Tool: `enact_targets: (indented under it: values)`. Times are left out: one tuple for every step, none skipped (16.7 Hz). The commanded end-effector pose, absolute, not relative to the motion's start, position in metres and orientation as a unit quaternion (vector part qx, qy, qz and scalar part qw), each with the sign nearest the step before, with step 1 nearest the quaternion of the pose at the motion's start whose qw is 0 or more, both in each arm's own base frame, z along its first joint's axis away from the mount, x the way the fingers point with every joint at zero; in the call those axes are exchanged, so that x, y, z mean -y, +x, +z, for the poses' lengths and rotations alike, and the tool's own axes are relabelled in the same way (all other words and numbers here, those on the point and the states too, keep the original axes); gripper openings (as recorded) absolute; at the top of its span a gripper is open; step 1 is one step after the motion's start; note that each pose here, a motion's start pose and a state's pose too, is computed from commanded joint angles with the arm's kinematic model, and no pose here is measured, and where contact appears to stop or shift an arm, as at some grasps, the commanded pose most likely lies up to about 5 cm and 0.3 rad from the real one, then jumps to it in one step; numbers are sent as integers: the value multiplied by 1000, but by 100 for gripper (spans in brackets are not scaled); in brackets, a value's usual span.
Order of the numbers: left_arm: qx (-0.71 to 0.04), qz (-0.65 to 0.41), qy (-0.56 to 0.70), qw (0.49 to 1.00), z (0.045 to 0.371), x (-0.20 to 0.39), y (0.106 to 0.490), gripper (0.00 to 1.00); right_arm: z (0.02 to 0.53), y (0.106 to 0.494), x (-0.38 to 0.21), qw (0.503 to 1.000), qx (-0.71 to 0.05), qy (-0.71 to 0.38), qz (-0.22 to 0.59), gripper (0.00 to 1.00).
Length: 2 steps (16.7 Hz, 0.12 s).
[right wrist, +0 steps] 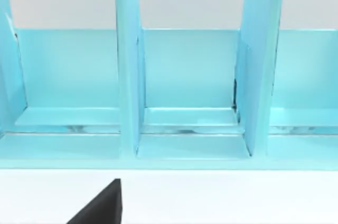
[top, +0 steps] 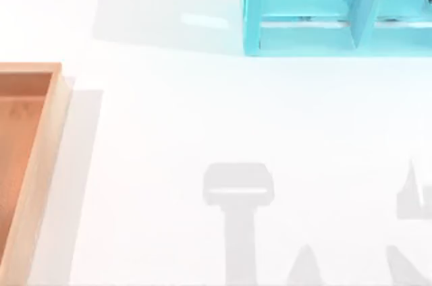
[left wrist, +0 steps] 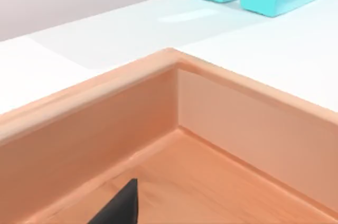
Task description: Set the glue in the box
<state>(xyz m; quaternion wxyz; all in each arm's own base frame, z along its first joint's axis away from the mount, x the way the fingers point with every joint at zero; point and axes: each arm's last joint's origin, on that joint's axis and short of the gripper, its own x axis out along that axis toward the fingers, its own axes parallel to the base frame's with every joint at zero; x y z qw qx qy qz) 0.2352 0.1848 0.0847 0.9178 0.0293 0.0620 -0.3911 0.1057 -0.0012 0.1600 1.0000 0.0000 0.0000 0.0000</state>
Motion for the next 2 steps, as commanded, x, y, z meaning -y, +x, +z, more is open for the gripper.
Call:
enact_targets:
  values:
    - [-62,-391,29,918,85,-185,235,100,160,106,1,1000,0,0,0,100]
    - [-62,-391,29,918,85,-185,235,100,160,106,1,1000,0,0,0,100]
